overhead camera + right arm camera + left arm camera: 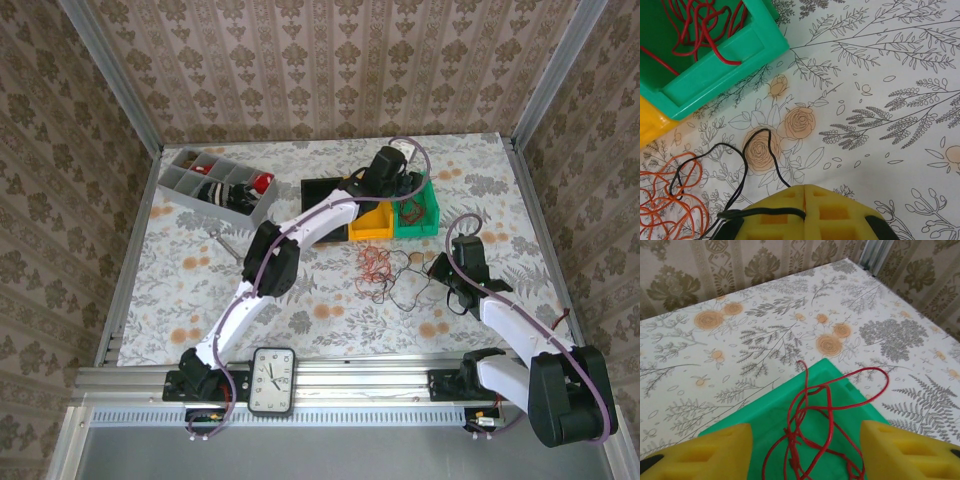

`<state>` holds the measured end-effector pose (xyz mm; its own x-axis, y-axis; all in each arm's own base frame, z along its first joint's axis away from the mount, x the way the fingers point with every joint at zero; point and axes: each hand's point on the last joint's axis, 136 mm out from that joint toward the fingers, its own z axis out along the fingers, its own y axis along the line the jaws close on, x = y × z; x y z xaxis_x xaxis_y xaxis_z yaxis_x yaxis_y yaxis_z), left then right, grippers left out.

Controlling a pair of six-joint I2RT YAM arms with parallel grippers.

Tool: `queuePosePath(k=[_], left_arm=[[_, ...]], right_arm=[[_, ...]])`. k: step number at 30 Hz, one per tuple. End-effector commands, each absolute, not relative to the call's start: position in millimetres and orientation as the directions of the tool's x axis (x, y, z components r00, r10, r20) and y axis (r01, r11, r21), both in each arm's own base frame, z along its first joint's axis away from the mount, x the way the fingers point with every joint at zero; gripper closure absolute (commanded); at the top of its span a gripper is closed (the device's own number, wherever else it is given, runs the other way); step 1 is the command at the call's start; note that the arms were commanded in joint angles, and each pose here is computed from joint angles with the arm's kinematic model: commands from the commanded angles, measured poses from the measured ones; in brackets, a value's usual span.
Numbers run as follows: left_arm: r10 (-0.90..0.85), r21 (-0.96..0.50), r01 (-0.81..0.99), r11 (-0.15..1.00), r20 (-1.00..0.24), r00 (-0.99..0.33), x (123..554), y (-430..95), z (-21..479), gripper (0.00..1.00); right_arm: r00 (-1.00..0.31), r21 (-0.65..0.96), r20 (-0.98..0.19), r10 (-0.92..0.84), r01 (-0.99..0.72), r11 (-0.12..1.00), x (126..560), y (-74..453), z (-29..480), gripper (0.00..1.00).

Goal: Untangle the cables

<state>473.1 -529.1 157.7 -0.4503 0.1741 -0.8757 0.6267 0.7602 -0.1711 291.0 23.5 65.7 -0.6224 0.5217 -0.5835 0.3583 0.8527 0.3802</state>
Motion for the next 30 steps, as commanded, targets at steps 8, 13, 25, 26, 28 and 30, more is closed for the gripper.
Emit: queuePosePath(k=[8,13,25,26,28,30], left_arm=[[0.240,-0.132,0.746,0.652,-0.898,-0.369,409.0,-462.4,239.0,0.36],[0.486,-0.114,0.851,0.512,-0.779,-0.396,337.0,-420.5,181.3,0.36],[0.714,-0.052,0.887,0.459,-0.572,-0.403,301.0,-421.3,80.1,0.34],[0.720,-0.050,0.886,0.461,-0.562,-0.407,300.8,-422.2,75.8,0.34],[0.735,-0.043,0.885,0.463,-0.540,-0.411,299.4,-424.3,65.9,0.34],[0.748,-0.038,0.886,0.462,-0.520,-0.412,297.5,-425.8,57.1,0.34]], right_arm=[[-0.627,0.399,-0.602,0.494,0.300,0.866,288.9,29.2,77.5,0.97],[-0.636,0.407,-0.608,0.476,0.264,0.874,290.1,34.3,81.1,0.97],[-0.614,0.416,-0.630,0.476,0.251,0.874,296.4,34.6,100.4,0.96],[-0.614,0.416,-0.629,0.477,0.252,0.874,296.0,34.4,100.3,0.96],[-0.618,0.417,-0.626,0.475,0.250,0.874,295.0,35.3,99.1,0.96],[-0.617,0.419,-0.625,0.477,0.250,0.873,294.9,35.6,99.5,0.96]])
